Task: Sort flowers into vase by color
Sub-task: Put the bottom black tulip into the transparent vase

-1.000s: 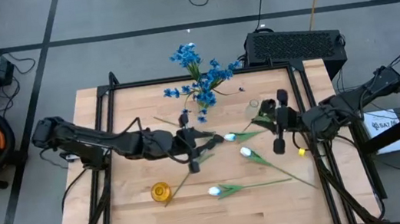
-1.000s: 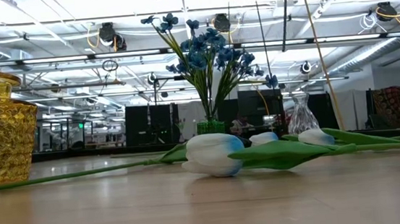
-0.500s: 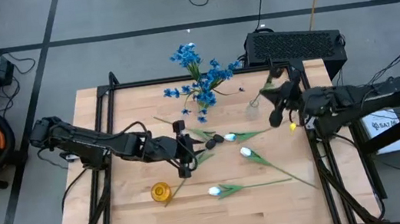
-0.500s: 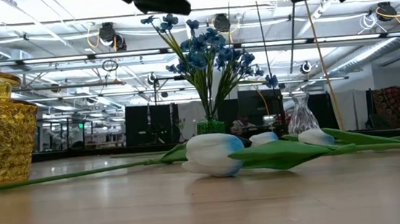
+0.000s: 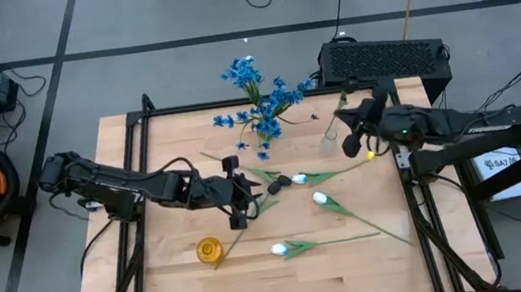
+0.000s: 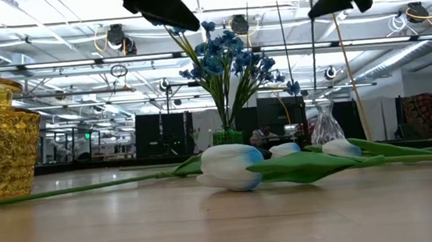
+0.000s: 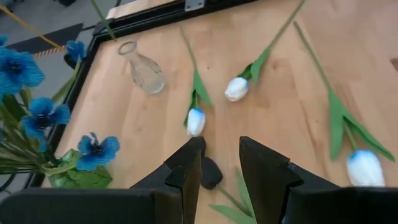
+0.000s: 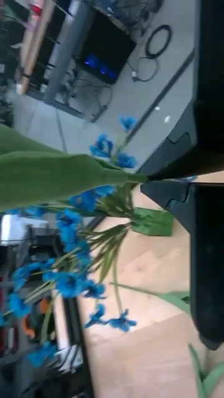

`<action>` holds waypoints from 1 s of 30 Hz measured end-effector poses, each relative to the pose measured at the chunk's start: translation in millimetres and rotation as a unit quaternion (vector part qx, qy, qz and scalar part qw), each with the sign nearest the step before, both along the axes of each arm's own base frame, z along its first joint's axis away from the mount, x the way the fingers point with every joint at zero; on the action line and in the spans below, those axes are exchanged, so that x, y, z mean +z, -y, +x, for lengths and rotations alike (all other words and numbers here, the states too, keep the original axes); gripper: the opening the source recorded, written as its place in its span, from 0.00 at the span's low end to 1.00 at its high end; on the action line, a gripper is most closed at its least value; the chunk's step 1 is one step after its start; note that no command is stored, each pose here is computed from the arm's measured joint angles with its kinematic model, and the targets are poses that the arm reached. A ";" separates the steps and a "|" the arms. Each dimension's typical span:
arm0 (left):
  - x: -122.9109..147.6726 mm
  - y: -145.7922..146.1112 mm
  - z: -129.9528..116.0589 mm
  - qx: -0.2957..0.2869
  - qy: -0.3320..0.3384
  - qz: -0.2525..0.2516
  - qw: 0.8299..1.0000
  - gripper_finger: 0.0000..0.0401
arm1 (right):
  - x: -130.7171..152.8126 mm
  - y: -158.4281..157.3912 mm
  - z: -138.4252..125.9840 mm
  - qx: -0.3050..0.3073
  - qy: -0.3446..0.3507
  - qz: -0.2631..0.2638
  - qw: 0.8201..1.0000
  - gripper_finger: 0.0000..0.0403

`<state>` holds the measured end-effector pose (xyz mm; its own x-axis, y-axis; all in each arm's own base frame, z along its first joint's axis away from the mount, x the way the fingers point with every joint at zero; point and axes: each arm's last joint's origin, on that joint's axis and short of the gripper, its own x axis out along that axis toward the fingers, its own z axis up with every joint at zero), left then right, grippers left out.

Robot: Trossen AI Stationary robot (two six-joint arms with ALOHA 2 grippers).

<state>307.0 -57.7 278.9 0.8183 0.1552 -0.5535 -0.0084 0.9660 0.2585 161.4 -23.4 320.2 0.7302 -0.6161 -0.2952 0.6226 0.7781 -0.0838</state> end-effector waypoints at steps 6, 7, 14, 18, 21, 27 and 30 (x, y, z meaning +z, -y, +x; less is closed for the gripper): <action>-1.1 1.9 -0.6 -0.027 -0.009 -0.018 0.999 0.30 | -11.1 2.4 12.5 -0.001 -0.033 0.016 0.999 0.00; -1.1 2.0 -0.5 -0.029 -0.009 -0.019 0.999 0.30 | -12.2 2.6 14.5 -0.001 -0.035 0.016 0.999 0.00; -1.7 2.0 -1.0 -0.028 -0.013 -0.019 0.999 0.30 | -13.6 2.8 20.8 0.002 -0.037 0.014 0.999 0.00; -1.6 2.0 -0.9 -0.028 -0.013 -0.019 0.999 0.30 | -4.8 2.1 17.5 0.007 -0.033 0.011 0.999 0.00; -1.7 2.0 -0.8 -0.028 -0.012 -0.019 0.999 0.30 | -2.1 2.0 14.0 0.005 -0.046 0.010 0.999 0.00; -1.7 2.0 -0.8 -0.029 -0.013 -0.019 0.999 0.30 | -6.6 2.5 11.2 -0.006 -0.066 0.019 0.998 0.00; -1.7 2.0 -0.8 -0.029 -0.012 -0.019 0.999 0.30 | -7.5 2.7 10.7 -0.013 -0.068 0.021 0.997 0.00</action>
<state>306.2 -59.7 277.2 0.8112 0.0867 -0.5783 0.0529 0.9740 0.2202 172.1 -26.1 312.7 0.6650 -0.6198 -0.4166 0.6280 0.7660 -0.1371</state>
